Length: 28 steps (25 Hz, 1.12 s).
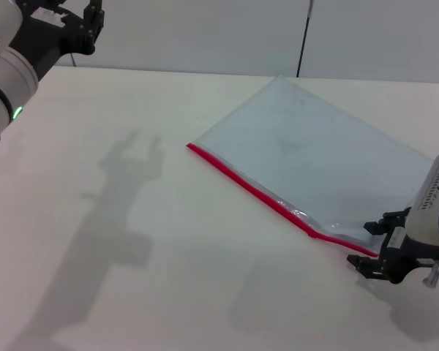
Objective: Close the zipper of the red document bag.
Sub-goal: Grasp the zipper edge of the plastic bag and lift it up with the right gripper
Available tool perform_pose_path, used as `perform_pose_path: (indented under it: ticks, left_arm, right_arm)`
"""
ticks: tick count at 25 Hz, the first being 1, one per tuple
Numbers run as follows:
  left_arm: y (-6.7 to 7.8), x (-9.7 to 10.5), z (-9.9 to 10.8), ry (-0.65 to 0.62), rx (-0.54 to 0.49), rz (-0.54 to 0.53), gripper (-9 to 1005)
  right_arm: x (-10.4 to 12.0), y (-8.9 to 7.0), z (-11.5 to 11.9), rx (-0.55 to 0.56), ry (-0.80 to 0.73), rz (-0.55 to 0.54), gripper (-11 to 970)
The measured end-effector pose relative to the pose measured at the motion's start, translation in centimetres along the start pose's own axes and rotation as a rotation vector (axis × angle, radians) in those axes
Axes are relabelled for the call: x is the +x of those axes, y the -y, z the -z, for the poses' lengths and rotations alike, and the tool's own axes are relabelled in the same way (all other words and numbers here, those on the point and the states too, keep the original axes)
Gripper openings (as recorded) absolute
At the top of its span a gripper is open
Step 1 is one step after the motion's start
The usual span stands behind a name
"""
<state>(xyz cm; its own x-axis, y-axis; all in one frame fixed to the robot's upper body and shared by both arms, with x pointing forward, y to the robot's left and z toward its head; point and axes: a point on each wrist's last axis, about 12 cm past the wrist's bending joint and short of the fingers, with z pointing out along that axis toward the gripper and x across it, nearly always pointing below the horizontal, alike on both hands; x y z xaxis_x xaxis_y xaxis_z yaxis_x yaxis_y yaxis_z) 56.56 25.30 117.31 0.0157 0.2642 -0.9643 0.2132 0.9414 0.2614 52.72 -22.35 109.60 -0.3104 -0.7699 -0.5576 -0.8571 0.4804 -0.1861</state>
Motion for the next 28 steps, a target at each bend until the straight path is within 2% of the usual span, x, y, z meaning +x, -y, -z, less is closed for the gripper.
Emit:
perform_pose_path:
  ticks: [11,19,28]
  left_arm:
    - [0.0,0.1,0.0,-0.005,-0.001,0.0,448]
    - [0.0,0.1,0.0,-0.005,-0.001,0.001,447]
    - [0.2,0.0,0.0,-0.004,0.004,0.001,447]
  right_arm:
    - [-0.3,0.3,-0.8,-0.005,-0.012,-0.011,581]
    - [-0.1,1.1,-0.8,0.051,-0.054,-0.029,566]
    - [-0.6,1.6,-0.9,0.091,-0.029,-0.046,550]
